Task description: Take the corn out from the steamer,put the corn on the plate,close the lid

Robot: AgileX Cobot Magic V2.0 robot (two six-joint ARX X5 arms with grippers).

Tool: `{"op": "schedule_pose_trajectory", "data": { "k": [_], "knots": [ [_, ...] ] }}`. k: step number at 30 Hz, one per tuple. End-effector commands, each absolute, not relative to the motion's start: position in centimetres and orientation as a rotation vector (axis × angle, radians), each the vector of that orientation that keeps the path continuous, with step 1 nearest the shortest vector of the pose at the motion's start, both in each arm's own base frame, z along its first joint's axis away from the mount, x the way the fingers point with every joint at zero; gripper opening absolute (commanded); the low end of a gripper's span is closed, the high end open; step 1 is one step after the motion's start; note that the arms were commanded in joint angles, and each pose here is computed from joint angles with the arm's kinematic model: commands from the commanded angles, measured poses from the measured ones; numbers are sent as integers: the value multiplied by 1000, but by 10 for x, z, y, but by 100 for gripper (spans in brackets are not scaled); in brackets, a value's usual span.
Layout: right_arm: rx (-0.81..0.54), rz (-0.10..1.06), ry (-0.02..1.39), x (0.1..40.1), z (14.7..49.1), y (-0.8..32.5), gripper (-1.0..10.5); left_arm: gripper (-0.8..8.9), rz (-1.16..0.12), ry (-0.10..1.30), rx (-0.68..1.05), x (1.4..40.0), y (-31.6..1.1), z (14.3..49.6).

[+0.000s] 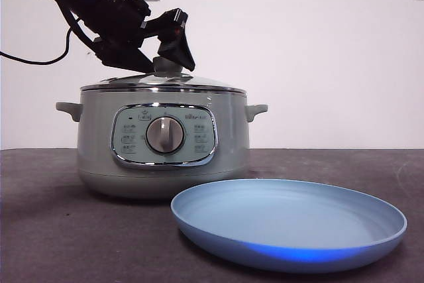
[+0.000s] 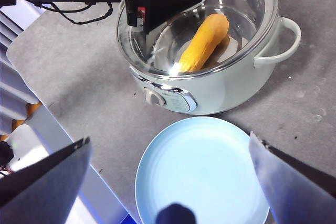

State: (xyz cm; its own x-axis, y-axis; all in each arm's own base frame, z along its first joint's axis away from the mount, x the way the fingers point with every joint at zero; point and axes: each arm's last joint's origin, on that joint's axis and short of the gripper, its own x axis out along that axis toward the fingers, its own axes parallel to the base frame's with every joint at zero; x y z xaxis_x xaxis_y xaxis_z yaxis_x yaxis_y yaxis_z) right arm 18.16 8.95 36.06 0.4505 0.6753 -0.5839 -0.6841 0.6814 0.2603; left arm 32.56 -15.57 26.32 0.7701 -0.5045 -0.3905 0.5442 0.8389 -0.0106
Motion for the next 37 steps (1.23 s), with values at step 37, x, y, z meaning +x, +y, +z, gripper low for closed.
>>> {"op": "schedule_pose_trajectory", "data": {
  "k": [37],
  "knots": [
    [9,777,630,190,367,91,502,-8,-620,190,122,268,-127,419]
  ]
}}
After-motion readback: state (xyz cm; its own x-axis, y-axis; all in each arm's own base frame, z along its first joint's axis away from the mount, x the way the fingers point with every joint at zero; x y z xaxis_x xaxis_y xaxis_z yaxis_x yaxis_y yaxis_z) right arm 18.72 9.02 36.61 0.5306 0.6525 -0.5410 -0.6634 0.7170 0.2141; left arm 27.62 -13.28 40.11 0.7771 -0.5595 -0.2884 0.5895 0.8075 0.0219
